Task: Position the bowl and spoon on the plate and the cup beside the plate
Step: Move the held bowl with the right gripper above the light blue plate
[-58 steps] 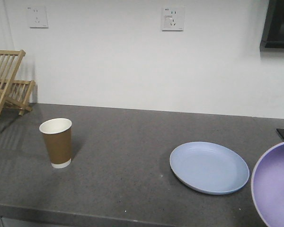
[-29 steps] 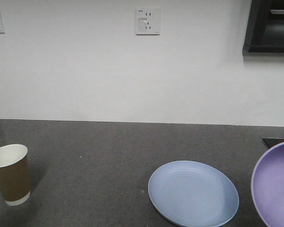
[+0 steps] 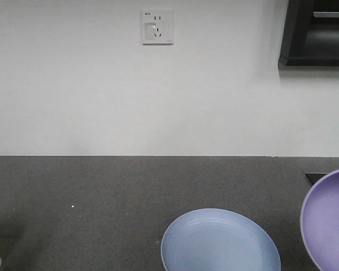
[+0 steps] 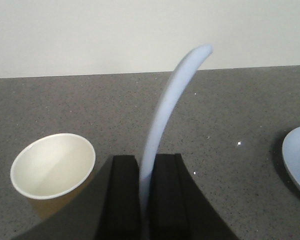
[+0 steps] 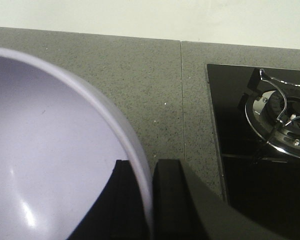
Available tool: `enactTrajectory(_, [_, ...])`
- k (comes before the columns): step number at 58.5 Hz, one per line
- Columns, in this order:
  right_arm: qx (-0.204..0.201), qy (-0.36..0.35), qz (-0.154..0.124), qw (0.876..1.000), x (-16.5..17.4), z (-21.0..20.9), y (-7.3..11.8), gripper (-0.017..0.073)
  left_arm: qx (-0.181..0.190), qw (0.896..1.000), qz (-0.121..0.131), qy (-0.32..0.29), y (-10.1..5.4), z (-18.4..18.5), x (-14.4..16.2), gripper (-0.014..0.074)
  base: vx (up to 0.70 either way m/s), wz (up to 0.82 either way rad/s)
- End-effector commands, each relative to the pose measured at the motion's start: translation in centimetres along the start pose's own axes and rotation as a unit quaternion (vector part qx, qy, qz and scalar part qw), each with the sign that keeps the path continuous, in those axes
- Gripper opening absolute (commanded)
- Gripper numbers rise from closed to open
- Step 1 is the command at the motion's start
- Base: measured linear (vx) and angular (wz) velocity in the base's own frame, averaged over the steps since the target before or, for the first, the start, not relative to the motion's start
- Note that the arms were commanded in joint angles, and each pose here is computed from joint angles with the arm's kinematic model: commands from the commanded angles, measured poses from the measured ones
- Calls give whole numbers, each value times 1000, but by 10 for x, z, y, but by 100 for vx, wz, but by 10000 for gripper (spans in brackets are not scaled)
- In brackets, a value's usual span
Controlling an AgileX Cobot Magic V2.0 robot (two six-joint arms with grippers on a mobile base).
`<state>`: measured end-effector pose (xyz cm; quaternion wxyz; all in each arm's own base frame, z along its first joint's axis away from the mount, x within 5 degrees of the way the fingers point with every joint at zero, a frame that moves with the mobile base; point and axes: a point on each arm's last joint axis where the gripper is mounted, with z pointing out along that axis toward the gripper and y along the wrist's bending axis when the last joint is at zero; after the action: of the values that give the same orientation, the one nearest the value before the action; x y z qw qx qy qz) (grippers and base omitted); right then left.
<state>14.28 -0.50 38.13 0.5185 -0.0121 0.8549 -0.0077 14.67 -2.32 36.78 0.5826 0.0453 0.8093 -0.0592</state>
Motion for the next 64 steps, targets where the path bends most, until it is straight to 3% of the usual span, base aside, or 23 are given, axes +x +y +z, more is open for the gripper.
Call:
enactTrajectory(1, [8, -57, -2, 998, -15, -7, -1, -12, 5, 998, -5, -59, -1, -6, -17, 3, 11, -6])
enactTrajectory(55, [8, -57, -2, 998, -15, -7, -1, -12, 5, 998, -4, -59, -1, -6, -17, 3, 5, -2])
enactTrajectory(64, [8, -57, -2, 998, -15, -7, -1, -12, 2, 996, 7, -89, -1, -6, -22, 3, 0, 0])
